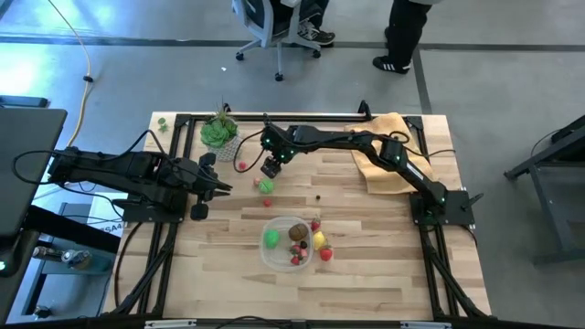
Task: Pick and placing Produce into tupperware
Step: Put the violet eggplant into the transparent bin
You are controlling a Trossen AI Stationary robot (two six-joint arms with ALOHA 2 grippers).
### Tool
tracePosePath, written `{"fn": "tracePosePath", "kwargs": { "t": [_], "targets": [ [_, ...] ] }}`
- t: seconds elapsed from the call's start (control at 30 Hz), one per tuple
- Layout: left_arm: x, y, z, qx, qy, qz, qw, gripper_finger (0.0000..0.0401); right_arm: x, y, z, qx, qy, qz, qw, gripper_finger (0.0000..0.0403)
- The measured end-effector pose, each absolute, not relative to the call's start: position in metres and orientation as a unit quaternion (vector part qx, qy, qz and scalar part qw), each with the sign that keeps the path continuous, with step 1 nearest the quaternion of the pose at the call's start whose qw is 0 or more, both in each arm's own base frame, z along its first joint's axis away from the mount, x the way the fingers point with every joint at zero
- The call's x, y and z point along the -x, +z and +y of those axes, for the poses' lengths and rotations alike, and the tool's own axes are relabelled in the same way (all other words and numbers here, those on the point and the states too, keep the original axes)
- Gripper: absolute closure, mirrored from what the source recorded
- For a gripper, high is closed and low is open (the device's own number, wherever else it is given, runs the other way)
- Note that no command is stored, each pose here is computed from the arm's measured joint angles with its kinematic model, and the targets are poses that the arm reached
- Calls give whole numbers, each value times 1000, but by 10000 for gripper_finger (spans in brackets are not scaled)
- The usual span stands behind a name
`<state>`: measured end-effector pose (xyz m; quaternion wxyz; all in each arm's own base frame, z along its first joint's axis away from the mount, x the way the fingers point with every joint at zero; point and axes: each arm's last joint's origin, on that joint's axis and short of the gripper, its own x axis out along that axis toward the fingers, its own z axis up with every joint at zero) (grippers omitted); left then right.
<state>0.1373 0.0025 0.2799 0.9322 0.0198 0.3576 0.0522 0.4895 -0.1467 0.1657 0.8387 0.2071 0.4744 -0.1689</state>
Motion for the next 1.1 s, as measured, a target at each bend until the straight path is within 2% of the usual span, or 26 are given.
{"fn": "tracePosePath", "kwargs": {
  "t": [0.23, 0.43, 0.67, 1.1],
  "targets": [
    [-137, 280, 2, -20, 52, 357, 932, 361, -490, 165, -144, -204, -170, 477, 838, 182],
    [-137, 280, 2, -20, 52, 357, 932, 361, -490, 164, -140, -201, -174, 480, 836, 183],
    [-137, 280, 2, -20, 52, 358, 932, 361, -491, 146, -139, -221, -173, 500, 819, 183],
    [-137, 280, 2, -20, 52, 357, 932, 361, -494, 147, -142, -221, -188, 482, 826, 183]
  ]
}}
